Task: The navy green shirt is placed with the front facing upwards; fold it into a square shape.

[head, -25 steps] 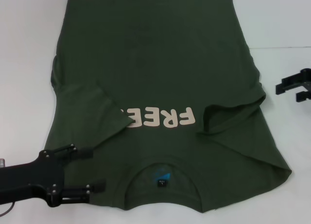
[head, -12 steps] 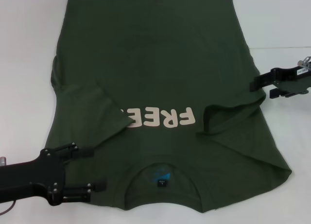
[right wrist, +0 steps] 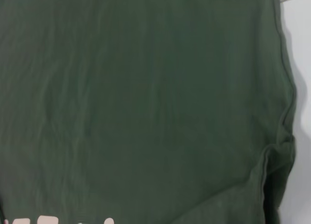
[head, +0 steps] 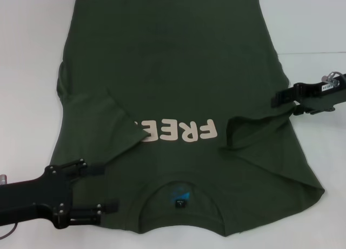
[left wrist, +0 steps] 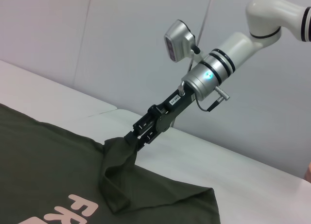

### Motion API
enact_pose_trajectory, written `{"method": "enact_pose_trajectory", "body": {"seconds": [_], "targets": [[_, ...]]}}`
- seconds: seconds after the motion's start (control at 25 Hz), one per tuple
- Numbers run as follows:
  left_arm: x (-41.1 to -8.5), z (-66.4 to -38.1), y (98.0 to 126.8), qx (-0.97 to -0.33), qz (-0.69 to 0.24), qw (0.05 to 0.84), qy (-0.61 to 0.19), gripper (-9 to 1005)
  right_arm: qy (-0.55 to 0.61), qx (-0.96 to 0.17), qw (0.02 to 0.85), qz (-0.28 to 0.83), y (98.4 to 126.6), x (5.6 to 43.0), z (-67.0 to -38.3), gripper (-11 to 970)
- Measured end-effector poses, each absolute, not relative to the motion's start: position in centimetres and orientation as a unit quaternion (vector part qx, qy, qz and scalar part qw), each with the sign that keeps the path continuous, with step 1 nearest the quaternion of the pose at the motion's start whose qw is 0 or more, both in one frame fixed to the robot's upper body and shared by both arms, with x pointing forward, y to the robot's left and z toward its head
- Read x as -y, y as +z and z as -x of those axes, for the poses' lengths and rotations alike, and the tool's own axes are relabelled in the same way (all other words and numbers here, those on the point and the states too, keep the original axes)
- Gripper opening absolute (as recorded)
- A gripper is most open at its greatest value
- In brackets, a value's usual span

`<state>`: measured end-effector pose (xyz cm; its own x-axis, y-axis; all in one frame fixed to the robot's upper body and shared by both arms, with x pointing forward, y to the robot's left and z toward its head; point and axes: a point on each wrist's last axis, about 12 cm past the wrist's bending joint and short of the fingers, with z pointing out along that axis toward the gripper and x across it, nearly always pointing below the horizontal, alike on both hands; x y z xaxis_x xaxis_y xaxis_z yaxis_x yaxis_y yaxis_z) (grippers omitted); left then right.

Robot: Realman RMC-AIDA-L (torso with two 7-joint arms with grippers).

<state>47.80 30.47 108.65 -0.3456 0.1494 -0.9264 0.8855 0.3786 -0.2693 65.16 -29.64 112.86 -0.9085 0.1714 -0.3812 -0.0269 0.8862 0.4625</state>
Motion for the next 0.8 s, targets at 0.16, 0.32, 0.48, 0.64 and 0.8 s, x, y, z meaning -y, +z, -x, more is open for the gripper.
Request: {"method": "enact_pose_trajectory", "body": {"seconds": [0.16, 0.32, 0.48, 0.64, 0.8], "targets": [[-30.5, -47.8, 108.6, -0.705, -0.367, 0.439, -0.42, 931, 0.233, -0.948, 0.213, -0.038, 112.3, 29.1, -65.1, 740], [-30.5, -47.8, 108.7, -0.705, -0.367, 0.439, -0.42, 931, 0.235, -0.947, 0.217, -0.039, 112.0, 28.6, -65.2, 739], [-30.5, -47.8, 108.7, -0.704, -0.367, 0.44, -0.419, 930, 0.239, -0.944, 0.225, -0.041, 112.1, 28.0, -65.4, 739], [-30.5, -47.9, 108.6, -0.704, -0.367, 0.44, -0.418, 930, 0.253, -0.935, 0.243, -0.051, 112.3, 27.5, -65.9, 739], [-30.5, -47.9, 108.6, -0.706, -0.365, 0.442, -0.416, 930, 0.287, -0.913, 0.281, -0.074, 112.7, 27.4, -66.4, 740]]}}
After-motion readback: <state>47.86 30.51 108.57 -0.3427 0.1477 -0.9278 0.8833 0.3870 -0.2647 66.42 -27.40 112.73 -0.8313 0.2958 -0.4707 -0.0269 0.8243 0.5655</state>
